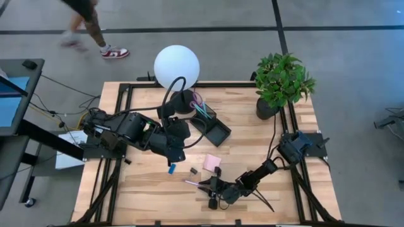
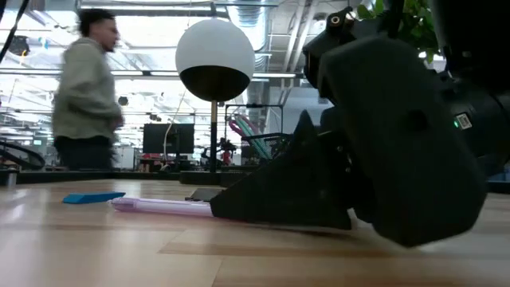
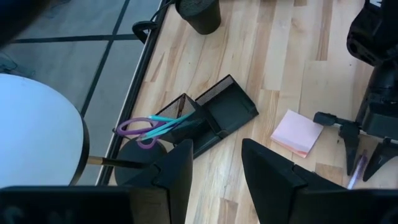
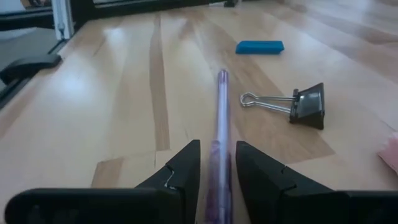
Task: Pick and place office supplies into organizer
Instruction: Put the violet pen into the desk organizer
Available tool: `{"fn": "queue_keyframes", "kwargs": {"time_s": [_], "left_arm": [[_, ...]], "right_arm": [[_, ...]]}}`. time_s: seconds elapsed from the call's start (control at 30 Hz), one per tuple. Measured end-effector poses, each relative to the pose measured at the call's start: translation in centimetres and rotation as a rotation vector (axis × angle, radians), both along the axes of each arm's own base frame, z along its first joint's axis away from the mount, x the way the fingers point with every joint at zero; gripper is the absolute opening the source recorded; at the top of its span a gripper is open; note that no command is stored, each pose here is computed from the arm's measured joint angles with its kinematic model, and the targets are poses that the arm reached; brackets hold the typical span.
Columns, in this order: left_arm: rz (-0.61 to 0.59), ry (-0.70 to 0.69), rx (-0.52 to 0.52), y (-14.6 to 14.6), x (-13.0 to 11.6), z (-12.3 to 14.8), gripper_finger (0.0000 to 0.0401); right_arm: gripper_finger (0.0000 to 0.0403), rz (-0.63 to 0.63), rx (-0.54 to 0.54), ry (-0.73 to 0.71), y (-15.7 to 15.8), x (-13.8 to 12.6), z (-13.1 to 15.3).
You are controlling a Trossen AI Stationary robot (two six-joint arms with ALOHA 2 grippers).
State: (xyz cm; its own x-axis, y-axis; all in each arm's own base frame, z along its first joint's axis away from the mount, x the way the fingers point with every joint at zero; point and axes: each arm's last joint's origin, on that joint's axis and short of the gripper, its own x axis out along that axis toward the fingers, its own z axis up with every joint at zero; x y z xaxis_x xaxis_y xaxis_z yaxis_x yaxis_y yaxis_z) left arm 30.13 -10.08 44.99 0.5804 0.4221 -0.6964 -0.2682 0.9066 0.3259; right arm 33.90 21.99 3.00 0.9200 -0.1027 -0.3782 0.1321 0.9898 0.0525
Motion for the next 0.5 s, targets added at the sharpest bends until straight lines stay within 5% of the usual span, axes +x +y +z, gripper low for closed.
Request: {"fn": "queue_keyframes", "kwargs": {"time_s": [0.5], "left_arm": [[0.001, 0.0, -0.001, 0.01, 0.0, 0.01, 0.0134]], "right_arm": [[0.0097, -0.057, 0.023, 0.036, -0.24, -0.1, -0.33]]}}
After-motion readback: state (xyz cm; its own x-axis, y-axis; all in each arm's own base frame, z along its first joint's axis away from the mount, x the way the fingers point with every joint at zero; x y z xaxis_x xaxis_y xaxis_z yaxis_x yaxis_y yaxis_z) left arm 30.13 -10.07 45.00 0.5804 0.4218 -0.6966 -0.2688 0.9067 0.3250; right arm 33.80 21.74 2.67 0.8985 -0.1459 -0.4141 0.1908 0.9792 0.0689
